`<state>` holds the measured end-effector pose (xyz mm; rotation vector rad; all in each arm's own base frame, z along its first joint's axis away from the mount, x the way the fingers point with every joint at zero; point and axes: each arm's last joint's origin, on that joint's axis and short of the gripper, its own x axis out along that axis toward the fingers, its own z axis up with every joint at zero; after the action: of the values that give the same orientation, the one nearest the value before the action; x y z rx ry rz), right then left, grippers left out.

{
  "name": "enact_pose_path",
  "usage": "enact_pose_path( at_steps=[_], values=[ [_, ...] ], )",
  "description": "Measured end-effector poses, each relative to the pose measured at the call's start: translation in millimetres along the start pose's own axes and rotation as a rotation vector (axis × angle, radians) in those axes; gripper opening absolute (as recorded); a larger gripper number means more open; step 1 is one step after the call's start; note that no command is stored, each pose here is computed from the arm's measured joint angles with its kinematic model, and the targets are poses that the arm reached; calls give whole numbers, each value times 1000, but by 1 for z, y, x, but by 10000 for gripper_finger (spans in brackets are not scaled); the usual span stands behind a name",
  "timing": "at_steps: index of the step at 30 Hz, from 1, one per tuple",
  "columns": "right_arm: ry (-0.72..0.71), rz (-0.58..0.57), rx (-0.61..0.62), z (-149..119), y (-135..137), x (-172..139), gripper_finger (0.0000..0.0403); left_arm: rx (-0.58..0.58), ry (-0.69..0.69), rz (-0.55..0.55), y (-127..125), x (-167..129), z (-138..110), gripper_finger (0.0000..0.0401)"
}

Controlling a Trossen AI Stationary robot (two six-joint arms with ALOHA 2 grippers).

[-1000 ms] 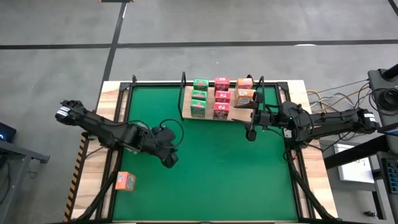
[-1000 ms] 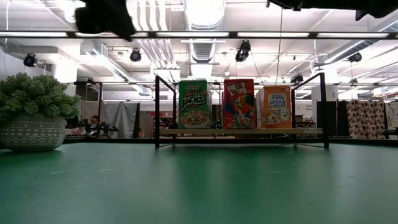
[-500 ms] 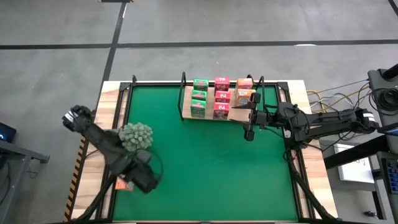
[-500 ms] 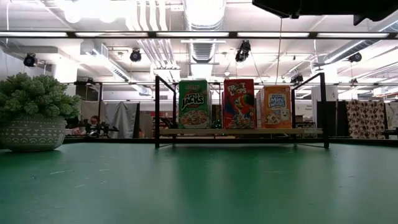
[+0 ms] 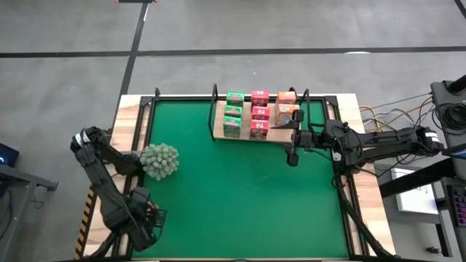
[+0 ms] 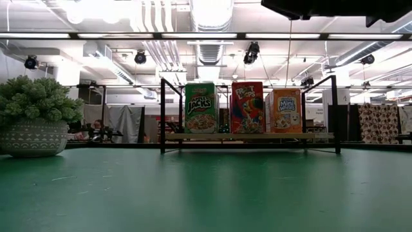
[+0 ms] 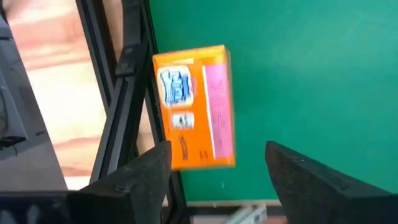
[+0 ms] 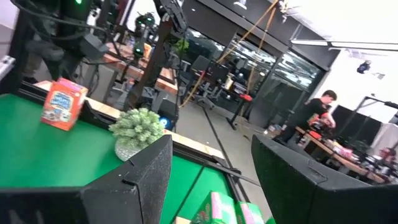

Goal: Stack cereal on shelf
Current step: Put the orange cereal box on the shelf aligned with the other orange cereal boxes

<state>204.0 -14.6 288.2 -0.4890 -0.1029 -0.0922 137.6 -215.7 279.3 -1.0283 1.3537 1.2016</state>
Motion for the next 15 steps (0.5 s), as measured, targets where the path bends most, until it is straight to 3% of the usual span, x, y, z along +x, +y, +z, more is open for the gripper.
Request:
enact_pose_path(
  at_steps=[5,15],
  values=[
    [-5,27,22,-2,2,0,210,-1,-58,47,-2,14,0,259],
    [17,38,41,-9,6,-2,210,11,-125,108,-5,28,-2,257]
  ],
)
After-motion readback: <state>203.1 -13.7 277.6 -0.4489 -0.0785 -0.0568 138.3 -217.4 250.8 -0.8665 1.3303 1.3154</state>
